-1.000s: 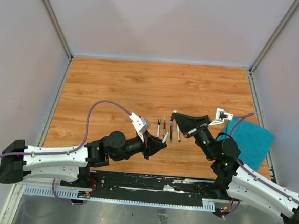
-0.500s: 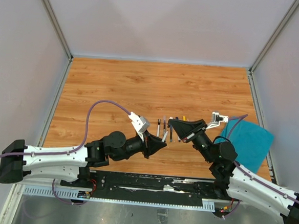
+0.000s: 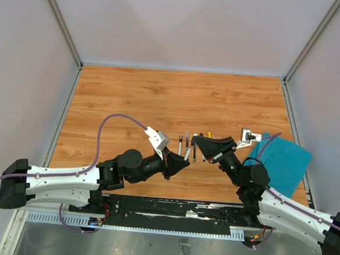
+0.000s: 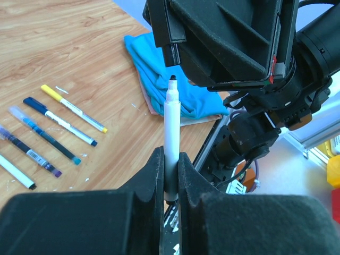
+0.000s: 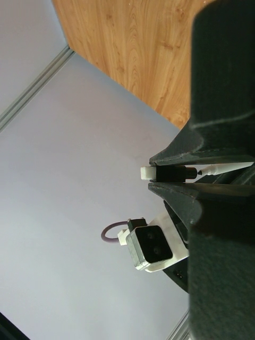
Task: Insert the pens into the pen caps
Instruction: Insert the pen cap onto the pen, then press the pen cap onto the pen.
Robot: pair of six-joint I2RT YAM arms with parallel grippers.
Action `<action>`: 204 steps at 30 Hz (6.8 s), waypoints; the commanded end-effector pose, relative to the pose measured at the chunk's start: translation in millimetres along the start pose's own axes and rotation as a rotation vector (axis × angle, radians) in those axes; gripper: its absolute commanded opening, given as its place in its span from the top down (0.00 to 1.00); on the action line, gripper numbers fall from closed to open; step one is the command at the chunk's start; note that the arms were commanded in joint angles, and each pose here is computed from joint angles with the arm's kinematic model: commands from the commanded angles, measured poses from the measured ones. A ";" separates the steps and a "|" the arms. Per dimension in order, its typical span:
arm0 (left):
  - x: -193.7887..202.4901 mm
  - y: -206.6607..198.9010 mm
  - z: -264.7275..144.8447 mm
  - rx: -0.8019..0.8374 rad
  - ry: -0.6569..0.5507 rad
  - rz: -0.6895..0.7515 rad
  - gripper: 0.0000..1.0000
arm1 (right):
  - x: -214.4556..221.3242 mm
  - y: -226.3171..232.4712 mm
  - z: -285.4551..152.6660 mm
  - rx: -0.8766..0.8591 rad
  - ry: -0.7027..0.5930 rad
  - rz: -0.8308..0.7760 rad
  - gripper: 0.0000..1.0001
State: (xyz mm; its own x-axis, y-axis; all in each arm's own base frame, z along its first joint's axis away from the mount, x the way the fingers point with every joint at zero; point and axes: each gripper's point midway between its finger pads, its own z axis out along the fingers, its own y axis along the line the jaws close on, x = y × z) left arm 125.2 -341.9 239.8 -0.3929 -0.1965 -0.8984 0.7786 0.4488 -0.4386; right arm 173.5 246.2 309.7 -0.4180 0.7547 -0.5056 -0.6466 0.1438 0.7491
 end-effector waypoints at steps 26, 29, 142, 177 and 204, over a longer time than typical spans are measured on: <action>-14.5 -3.1 -2.7 -0.003 -0.063 -0.029 1.00 | -3.2 11.2 -1.5 -0.076 -0.022 0.027 0.99; -14.4 -3.3 -2.4 -0.001 -0.062 -0.027 1.00 | -7.0 12.2 -0.4 -0.077 -0.040 0.028 0.99; -60.7 -14.7 -2.7 0.002 -0.198 -0.071 1.00 | 39.0 -10.3 -6.5 -0.113 0.118 -0.112 0.92; -38.4 1.6 -14.3 -0.054 -0.104 -0.013 0.99 | -25.9 9.8 -23.7 0.285 0.480 -0.638 0.27; -34.2 -14.0 -11.9 0.035 -0.085 -0.004 1.00 | 19.0 46.5 32.0 0.070 0.577 -0.437 0.63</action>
State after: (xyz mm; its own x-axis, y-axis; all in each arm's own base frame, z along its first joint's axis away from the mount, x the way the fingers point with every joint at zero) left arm 126.3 -329.0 263.9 -0.3764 -0.2488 -0.8924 0.7696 0.4523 -0.4507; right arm 158.0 283.9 340.2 -0.4120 0.1331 -0.9014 -0.7874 0.4459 0.4257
